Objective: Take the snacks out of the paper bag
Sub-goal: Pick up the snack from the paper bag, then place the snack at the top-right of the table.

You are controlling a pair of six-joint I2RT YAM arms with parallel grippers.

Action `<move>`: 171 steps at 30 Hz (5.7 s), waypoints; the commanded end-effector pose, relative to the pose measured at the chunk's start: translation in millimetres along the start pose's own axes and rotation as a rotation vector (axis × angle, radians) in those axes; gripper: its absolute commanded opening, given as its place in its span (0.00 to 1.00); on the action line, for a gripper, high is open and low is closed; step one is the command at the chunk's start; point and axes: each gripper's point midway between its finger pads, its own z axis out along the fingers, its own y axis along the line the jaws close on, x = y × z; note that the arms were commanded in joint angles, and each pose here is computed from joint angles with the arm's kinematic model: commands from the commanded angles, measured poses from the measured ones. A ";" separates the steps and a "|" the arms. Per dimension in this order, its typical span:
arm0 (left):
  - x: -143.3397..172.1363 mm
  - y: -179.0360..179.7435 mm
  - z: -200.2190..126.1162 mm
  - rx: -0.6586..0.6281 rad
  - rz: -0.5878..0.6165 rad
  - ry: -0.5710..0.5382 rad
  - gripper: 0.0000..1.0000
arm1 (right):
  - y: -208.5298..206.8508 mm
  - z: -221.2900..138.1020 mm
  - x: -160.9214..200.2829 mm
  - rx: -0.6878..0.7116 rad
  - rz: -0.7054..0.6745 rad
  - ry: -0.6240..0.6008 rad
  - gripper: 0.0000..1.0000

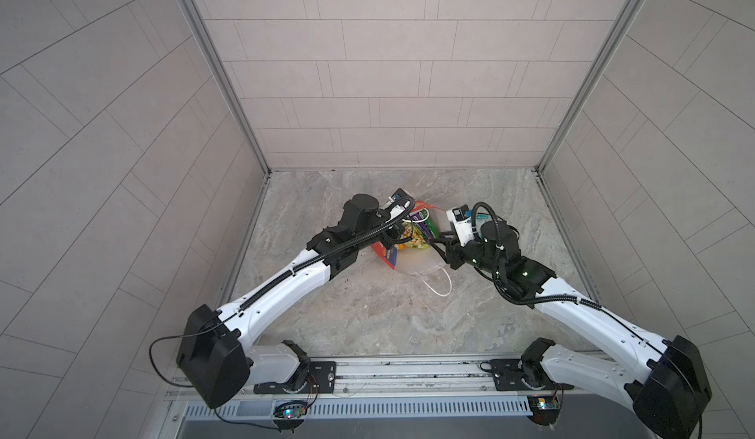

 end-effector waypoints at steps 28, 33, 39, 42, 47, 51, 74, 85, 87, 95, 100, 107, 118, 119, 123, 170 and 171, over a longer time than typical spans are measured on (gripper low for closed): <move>-14.7 -1.6 -8.0 0.004 -0.010 -0.065 0.00 | -15.0 60.0 -9.8 0.146 -0.108 -0.122 0.42; -16.0 0.6 -7.7 -0.004 -0.022 -0.057 0.00 | -6.6 38.4 -4.9 0.125 -0.130 -0.197 0.42; -19.8 -0.5 -7.0 0.005 -0.030 -0.067 0.00 | -7.3 32.1 15.8 0.119 -0.147 -0.201 0.39; -21.3 -0.8 -6.4 0.010 -0.033 -0.067 0.00 | -5.5 36.1 21.8 0.112 -0.161 -0.181 0.37; -21.4 -0.9 -6.3 0.011 -0.036 -0.064 0.00 | 2.0 39.2 27.0 0.116 -0.208 -0.164 0.36; -22.0 -0.1 -6.8 0.006 -0.035 -0.065 0.00 | 2.6 44.0 27.4 0.131 -0.228 -0.131 0.35; -19.2 -4.5 -7.6 0.026 -0.027 -0.075 0.00 | -25.7 114.9 31.9 0.277 -0.192 -0.045 0.31; -14.8 0.2 -5.5 -0.001 -0.027 -0.066 0.00 | -14.7 101.0 17.9 0.232 -0.191 -0.075 0.03; -13.1 1.0 -3.9 -0.006 -0.027 -0.062 0.00 | -11.4 94.8 13.4 0.220 -0.193 -0.084 0.00; -12.6 4.6 -5.3 -0.030 -0.033 -0.061 0.00 | -1.8 67.0 0.4 0.182 -0.188 -0.115 0.00; -11.4 5.6 -4.9 -0.036 -0.032 -0.060 0.00 | 5.0 48.1 -1.1 0.148 -0.196 -0.129 0.00; -12.8 7.3 -5.6 -0.045 -0.033 -0.064 0.00 | 12.0 9.0 -12.7 0.126 -0.212 -0.173 0.00; -11.4 7.8 -4.6 -0.050 -0.035 -0.061 0.00 | 2.7 -57.5 -29.0 0.193 -0.208 -0.255 0.00; -10.6 7.7 -3.9 -0.048 -0.033 -0.059 0.00 | 0.4 -62.3 -30.5 0.203 -0.198 -0.262 0.00; -11.5 8.0 -3.0 -0.049 -0.033 -0.060 0.00 | -0.8 -77.0 -36.8 0.200 -0.175 -0.287 0.00; -14.2 8.0 -4.1 -0.049 -0.047 -0.086 0.00 | -317.5 -111.1 1.6 0.726 0.952 -0.580 0.00; -13.7 7.6 -4.7 -0.049 -0.047 -0.087 0.00 | -318.6 -108.8 8.3 0.732 0.967 -0.566 0.00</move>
